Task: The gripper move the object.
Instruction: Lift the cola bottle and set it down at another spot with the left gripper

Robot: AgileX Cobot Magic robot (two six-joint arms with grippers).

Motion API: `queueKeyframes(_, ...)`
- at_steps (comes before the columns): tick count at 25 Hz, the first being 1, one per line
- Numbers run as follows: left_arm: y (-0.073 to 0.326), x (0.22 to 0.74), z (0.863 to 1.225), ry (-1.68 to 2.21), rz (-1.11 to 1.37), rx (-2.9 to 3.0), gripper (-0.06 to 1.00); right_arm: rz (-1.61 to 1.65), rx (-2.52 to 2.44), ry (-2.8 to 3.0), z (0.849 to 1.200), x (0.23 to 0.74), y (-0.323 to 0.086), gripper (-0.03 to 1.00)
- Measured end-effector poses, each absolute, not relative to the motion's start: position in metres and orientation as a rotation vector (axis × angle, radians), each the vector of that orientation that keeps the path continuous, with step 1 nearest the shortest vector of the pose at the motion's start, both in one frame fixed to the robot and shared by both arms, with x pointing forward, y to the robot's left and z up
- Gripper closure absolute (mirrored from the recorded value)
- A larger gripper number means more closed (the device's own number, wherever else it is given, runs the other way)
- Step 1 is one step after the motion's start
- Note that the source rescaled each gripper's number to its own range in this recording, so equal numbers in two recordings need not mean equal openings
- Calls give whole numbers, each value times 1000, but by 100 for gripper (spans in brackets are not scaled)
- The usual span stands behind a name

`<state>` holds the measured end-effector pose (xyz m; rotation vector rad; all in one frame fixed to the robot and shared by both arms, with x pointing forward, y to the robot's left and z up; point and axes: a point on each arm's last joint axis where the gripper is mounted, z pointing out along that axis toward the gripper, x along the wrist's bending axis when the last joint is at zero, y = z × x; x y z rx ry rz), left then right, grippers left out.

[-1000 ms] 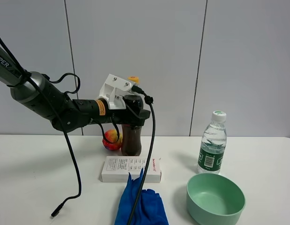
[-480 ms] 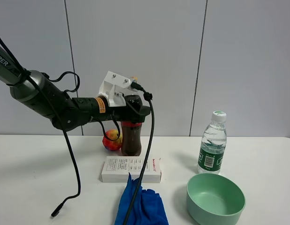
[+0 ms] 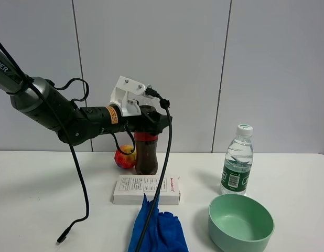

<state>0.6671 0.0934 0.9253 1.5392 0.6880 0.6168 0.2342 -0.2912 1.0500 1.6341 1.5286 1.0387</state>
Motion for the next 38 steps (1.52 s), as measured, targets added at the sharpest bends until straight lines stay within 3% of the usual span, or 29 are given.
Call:
queueKeyframes(3, 94, 667, 924, 697, 618, 1551, 24, 1039, 1634, 1529, 1050, 234, -291, -3)
queueKeyframes(7, 96, 669, 924, 734, 636, 1565, 12, 1039, 1634, 1529, 1050, 234, -291, -3)
queueKeyframes(28, 116, 665, 968, 1021, 676, 1659, 10, 1039, 1634, 1529, 1050, 234, -291, -3)
queueKeyframes(38, 103, 656, 979, 1049, 624, 1624, 11, 1039, 1634, 1529, 1050, 234, -291, -3)
